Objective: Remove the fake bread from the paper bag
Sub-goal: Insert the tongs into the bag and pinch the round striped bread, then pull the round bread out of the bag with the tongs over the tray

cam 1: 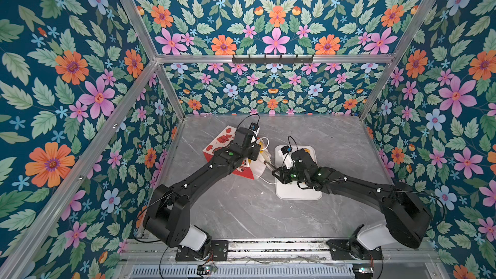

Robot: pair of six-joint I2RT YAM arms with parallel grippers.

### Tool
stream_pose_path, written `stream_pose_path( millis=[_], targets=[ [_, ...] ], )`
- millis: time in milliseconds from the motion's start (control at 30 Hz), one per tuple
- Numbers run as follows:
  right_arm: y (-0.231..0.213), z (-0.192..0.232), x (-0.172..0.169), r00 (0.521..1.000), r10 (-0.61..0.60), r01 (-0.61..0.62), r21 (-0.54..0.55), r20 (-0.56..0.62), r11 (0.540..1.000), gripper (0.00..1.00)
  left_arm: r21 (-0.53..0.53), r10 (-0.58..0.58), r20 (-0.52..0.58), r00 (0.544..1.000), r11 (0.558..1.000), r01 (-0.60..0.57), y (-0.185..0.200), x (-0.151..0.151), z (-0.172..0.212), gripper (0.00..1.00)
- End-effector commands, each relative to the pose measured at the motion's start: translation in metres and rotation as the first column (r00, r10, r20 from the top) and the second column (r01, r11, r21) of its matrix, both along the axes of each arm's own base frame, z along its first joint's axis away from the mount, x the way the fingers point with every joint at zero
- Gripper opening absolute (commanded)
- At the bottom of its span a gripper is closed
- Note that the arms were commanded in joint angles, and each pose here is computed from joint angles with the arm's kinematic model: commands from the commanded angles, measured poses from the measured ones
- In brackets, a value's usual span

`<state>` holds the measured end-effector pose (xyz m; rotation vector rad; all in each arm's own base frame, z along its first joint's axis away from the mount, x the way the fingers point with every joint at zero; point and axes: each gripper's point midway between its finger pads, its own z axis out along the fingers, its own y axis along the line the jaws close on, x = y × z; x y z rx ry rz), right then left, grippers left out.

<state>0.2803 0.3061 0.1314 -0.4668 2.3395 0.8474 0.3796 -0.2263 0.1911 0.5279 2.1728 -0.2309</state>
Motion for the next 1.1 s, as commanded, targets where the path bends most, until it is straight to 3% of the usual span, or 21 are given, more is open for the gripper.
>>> stream_pose_path(
  millis=[0, 267, 733, 1067],
  targets=[
    [-0.007, -0.001, -0.020, 0.998, 0.026, -0.026, 0.006, -0.054, 1.000, 0.26, -0.004, 0.036, 0.064, 0.997, 0.999, -0.036, 0.004, 0.010, 0.013, 0.00],
    [-0.024, -0.005, -0.028, 0.999, -0.012, 0.010, -0.024, -0.052, 1.000, 0.29, -0.029, 0.028, 0.094, 0.995, 0.999, -0.025, 0.003, 0.011, 0.021, 0.00],
    [0.026, 0.024, -0.006, 0.996, 0.077, -0.080, 0.073, 0.050, 0.994, 0.31, -0.068, 0.026, 0.108, 0.994, 0.998, -0.018, 0.000, 0.010, 0.027, 0.00],
    [0.007, 0.017, -0.003, 0.997, 0.016, -0.016, 0.002, 0.072, 1.000, 0.31, -0.089, 0.060, 0.126, 0.990, 0.995, -0.049, 0.006, 0.013, 0.033, 0.00]
  ],
)
